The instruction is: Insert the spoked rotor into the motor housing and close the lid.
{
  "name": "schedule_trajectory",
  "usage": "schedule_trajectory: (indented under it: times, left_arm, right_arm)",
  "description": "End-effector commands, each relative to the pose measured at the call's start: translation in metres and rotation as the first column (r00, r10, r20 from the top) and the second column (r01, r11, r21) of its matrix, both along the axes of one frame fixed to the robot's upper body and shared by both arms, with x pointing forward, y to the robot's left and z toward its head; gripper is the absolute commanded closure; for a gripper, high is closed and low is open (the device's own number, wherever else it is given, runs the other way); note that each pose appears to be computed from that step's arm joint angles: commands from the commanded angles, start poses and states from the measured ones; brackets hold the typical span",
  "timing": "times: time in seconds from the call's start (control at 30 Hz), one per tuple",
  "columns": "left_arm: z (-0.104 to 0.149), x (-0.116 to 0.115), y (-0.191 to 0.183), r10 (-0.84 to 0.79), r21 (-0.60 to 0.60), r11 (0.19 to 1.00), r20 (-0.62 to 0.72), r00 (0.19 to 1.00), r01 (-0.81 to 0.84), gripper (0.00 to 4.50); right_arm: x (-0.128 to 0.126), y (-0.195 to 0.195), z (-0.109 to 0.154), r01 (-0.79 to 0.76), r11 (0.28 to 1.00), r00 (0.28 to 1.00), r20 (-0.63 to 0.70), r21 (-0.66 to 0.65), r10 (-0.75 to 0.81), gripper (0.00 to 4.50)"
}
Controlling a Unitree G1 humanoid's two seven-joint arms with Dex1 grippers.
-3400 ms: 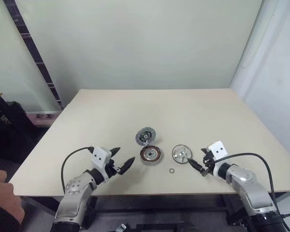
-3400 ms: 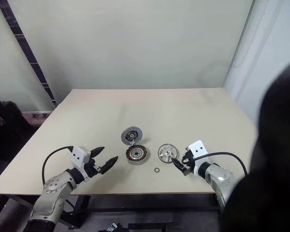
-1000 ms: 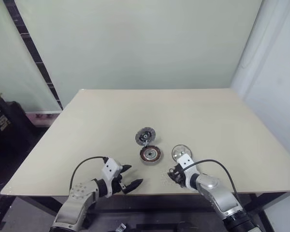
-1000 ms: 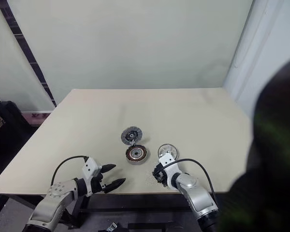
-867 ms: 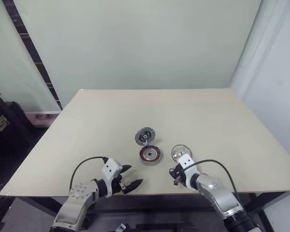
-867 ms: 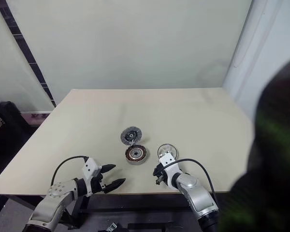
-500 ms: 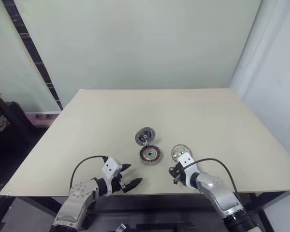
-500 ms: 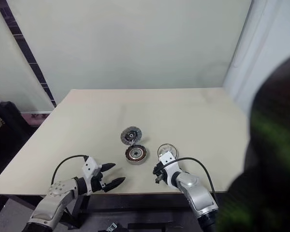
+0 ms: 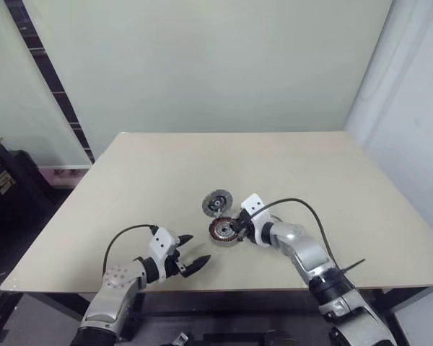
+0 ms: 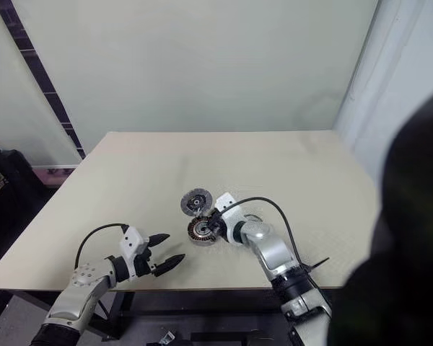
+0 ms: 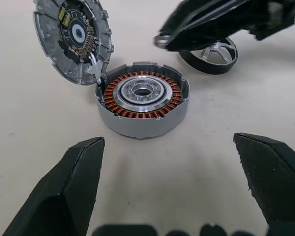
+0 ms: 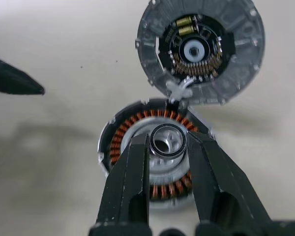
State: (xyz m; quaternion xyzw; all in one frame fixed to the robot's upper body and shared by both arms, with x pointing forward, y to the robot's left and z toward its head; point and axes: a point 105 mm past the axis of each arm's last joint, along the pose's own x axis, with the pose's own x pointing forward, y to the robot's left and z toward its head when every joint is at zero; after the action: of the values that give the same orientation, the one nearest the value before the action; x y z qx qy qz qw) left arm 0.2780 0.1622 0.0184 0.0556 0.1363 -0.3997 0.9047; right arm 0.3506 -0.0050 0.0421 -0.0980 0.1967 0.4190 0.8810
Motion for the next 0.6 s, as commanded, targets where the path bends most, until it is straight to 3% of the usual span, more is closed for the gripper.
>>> schedule_trajectory:
  times: [0.03, 0.6]
  left_arm:
    - [0.016, 0.006, 0.006, 0.028, -0.005, 1.000, 0.070, 0.997, -0.028, 0.00]
    - [0.017, -0.003, 0.014, 0.075, 0.010, 0.997, 0.083, 0.994, -0.076, 0.00]
  right_arm:
    - [0.010, 0.007, 0.009, -0.007, 1.000, 0.999, 0.037, 0.009, 0.007, 3.70]
    - [0.015, 0.028, -0.005, -0.029, 1.000, 1.000, 0.006, 0.009, 0.029, 3.70]
